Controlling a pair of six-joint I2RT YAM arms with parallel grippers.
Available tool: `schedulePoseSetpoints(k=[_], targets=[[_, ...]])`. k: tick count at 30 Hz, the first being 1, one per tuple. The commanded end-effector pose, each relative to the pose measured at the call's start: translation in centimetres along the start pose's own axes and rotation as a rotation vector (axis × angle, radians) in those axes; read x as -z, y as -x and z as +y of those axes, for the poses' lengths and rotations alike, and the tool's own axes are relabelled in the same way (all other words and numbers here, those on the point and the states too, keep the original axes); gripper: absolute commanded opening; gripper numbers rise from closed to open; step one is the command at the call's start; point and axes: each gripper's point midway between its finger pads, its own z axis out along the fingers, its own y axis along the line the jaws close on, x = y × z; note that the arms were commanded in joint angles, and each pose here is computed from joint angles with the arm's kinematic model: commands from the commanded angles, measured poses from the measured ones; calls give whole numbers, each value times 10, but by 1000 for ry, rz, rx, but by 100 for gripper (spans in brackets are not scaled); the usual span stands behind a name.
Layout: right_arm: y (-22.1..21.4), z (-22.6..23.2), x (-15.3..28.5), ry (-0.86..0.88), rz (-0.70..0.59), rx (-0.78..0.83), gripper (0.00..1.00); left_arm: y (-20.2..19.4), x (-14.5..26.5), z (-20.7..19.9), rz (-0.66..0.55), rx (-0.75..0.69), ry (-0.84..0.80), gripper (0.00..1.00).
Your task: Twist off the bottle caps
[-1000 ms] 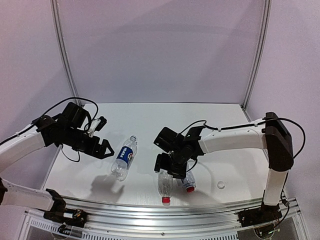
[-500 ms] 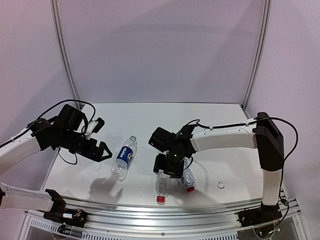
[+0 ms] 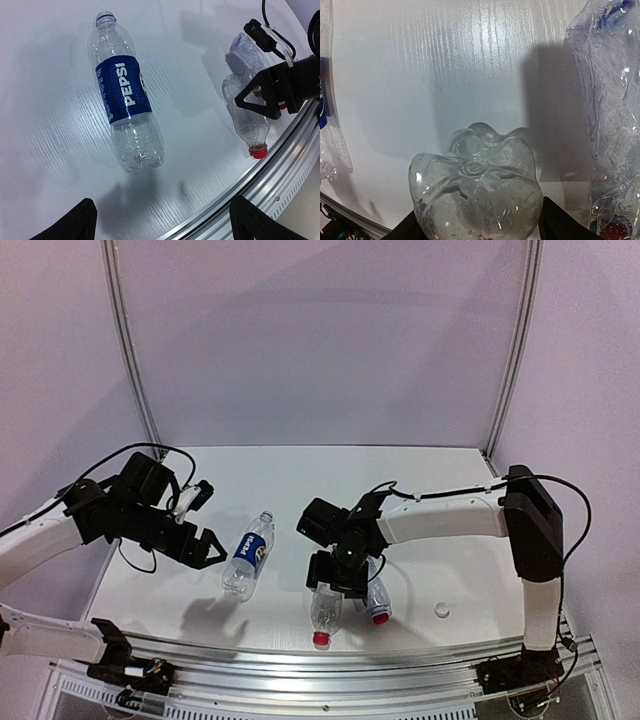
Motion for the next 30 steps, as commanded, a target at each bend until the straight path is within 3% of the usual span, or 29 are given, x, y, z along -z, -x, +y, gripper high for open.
schedulePoseSetpoints(k=[1,6,12,22,30], targets=[[3,-3,-6,-25,5,9,68,-1,1,-3,-13,-8,-10,90],[6,2,2,-5,-3,0,60,0,2,-9,-32,-25,-31,90],[24,27,50,114,-85,-66,57,7,15,-25,-88,-74,-64,90],[55,58,150,448,-212,-342,54,37,54,-64,-276,-141,-167,91],[60,50,176,611,-223,-534,51,74,77,-91,-442,-216,-173,90]])
